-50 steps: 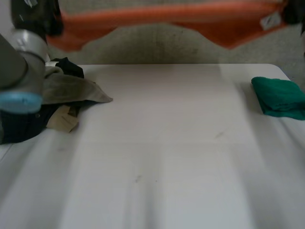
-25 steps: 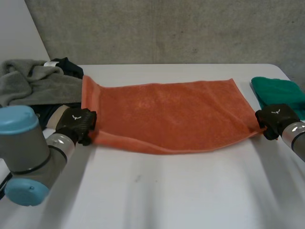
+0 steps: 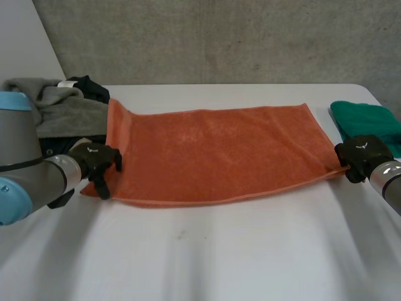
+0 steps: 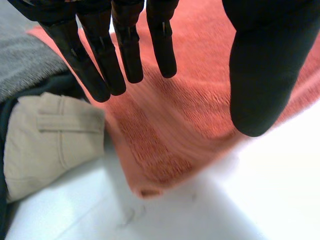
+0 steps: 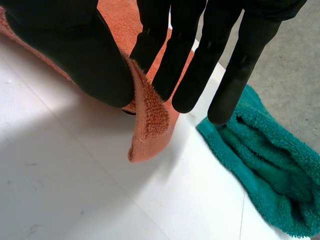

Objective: Fold the laundry.

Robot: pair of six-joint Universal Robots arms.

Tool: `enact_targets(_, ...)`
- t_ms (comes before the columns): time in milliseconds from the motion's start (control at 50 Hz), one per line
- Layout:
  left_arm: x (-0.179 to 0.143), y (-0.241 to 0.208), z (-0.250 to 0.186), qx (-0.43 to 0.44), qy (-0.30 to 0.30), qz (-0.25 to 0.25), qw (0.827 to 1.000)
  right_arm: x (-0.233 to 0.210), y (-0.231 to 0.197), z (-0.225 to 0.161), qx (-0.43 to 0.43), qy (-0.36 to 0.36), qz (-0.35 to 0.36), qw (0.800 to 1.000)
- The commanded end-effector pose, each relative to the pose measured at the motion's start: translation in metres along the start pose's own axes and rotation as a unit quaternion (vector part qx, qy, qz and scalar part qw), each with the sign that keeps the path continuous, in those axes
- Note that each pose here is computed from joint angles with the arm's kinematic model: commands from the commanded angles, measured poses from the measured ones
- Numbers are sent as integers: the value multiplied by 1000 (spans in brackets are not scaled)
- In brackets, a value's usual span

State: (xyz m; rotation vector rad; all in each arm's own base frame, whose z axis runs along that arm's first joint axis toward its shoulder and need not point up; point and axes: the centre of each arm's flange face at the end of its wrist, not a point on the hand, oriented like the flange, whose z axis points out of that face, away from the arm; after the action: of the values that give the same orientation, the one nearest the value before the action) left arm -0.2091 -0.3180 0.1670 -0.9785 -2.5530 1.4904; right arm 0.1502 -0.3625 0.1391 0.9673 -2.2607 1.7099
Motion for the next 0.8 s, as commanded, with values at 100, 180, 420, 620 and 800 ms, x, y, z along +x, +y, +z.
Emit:
enact_targets(100, 10, 18, -6, -19, 2, 45, 999, -1, -1, 0, 2, -1, -1, 1000)
enact_targets(180, 9, 24, -1, -14, -6, 54, 998, -1, -1, 0, 2, -2, -2, 1000)
enact_targets(420, 4, 36, 25, 20, -30, 82, 996, -2, 0, -1, -3, -3, -1, 1000)
enact_targets(620, 21, 18, -39, 35, -27, 86, 995, 11, -14, -45, -65, -34, -64, 995)
enact_targets(800, 38, 45, -109, -88, 7, 121, 989, 40, -3, -122, -193, -111, -160, 962)
